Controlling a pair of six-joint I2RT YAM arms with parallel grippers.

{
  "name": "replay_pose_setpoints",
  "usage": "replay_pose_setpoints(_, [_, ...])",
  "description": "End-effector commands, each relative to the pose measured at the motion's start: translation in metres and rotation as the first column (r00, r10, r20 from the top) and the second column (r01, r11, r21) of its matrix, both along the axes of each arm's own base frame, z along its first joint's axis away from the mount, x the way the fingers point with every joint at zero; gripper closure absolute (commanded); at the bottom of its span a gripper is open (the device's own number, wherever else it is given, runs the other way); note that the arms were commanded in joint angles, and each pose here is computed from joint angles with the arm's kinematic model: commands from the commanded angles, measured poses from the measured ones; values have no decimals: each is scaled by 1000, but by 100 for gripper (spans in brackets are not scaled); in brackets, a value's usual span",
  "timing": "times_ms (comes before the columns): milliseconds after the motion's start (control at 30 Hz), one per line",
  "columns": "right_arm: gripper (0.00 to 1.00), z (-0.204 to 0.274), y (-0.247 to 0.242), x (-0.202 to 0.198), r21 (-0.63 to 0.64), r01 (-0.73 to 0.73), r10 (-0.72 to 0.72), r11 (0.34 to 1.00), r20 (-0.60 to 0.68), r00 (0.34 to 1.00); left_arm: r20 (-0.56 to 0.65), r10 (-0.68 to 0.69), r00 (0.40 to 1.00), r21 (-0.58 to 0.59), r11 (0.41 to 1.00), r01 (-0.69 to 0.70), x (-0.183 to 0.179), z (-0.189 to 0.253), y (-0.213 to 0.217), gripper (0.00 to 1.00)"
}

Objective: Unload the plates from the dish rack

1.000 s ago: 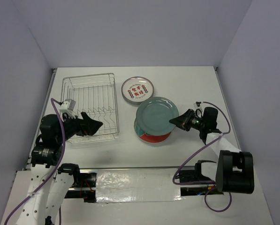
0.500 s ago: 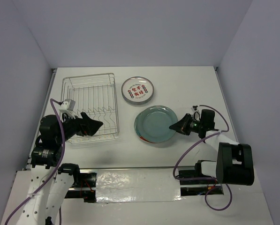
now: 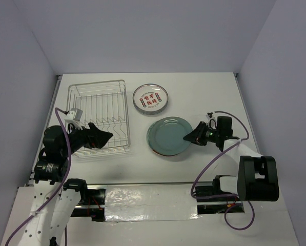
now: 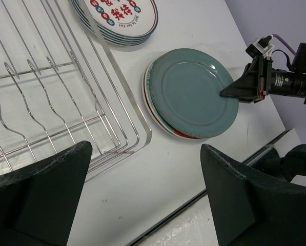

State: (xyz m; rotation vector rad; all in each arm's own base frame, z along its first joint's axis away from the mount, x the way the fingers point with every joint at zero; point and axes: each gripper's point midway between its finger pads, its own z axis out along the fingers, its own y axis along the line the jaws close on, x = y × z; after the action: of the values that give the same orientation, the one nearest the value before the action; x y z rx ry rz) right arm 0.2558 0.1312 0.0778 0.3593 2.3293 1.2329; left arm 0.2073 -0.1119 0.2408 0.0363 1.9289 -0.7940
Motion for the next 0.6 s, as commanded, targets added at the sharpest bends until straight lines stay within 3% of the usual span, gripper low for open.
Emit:
replay_pose_setpoints(0, [70,25,6,14,-10,-51,52,999,99,994,53,-29,998,9,1000,28,2,6,-3,1])
replay_pose_setpoints(100, [53,23,9,13,-34,-59,61,998,83,995,49,-31,998,7,999,31,2,5,-3,1])
replay_pose_setpoints(200, [43,27,10,14,-133,-60,73,989,91,993,52,-36,998,7,999,36,2,6,-4,0])
replay_pose_setpoints(300, [37,23,6,11,-254,-45,66,966,77,995,49,-39,998,6,999,39,2,5,-4,0])
replay_pose_setpoints(567, [35,23,-3,10,-429,-26,54,903,53,997,55,-43,998,5,999,43,1,6,-5,0])
